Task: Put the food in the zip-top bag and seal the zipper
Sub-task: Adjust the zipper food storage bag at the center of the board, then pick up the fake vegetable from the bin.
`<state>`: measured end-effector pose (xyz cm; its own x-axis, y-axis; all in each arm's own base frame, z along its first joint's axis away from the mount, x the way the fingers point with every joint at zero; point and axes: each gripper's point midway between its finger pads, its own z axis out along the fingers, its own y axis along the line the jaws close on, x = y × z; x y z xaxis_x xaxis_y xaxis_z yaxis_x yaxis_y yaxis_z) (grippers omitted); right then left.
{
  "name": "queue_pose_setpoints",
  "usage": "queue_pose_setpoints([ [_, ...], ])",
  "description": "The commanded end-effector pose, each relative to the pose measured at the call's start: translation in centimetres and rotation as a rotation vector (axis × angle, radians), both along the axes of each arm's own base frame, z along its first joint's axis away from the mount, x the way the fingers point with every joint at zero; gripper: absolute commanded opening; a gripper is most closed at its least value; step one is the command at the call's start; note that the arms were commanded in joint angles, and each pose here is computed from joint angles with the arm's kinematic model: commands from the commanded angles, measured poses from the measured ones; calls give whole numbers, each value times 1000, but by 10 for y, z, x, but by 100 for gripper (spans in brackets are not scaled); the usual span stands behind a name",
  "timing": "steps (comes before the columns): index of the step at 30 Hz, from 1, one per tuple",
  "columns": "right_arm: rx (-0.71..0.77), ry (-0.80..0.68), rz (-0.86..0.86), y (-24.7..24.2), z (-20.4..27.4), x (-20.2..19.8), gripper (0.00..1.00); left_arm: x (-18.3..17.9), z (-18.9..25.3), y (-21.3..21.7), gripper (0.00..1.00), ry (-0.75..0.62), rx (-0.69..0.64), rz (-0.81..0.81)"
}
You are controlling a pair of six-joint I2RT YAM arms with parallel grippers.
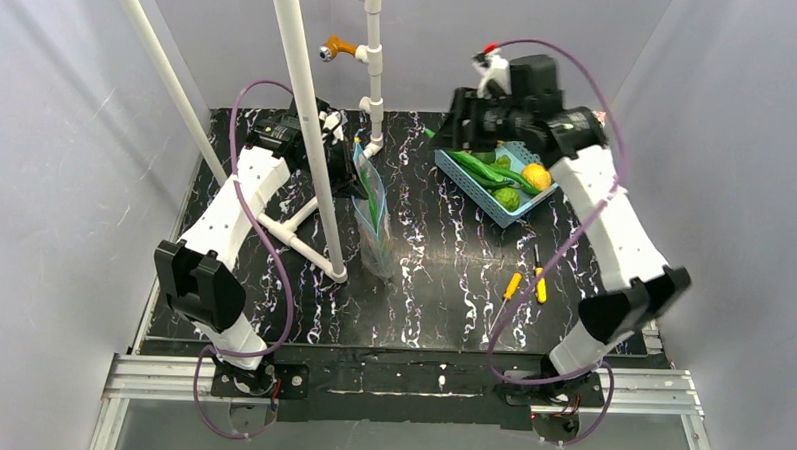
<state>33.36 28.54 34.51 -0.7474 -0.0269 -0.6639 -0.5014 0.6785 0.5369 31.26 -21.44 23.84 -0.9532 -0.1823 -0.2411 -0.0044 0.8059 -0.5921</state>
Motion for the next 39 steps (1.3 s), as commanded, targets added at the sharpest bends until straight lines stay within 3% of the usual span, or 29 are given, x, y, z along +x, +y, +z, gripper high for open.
queue_pose_setpoints([
  [1, 36, -171, -157, -58, 31, 23, 66, 4, 7, 1, 0, -21, -3, -13],
  [6, -98, -118, -380, -127, -38, 58, 77, 5, 11, 0, 0, -25, -5, -20],
  [10, -260, -102, -446, -163, -92, 86, 81, 5, 10, -2, 0, -18, -9, -26],
  [15, -405, -32, -434, -181, -141, 116, 67, 4, 8, -3, 0, -7, -18, -31],
  [18, -334, 93, -506, -184, -152, 126, 62, 3, 9, -3, 0, -7, -17, -32],
  [23, -47, 334, -709, -162, -169, 127, 55, 5, 9, -5, 0, -6, -24, -29],
  [28, 134, 402, -852, -153, -171, 129, 60, 5, 10, -6, 0, -2, -36, -27],
  [34, 140, 523, -1060, -166, -197, 132, 57, 3, 9, -4, 0, -6, -28, -25],
  [39, 118, 537, -1184, -180, -215, 142, 56, 3, 13, -4, 0, -13, -27, -22],
])
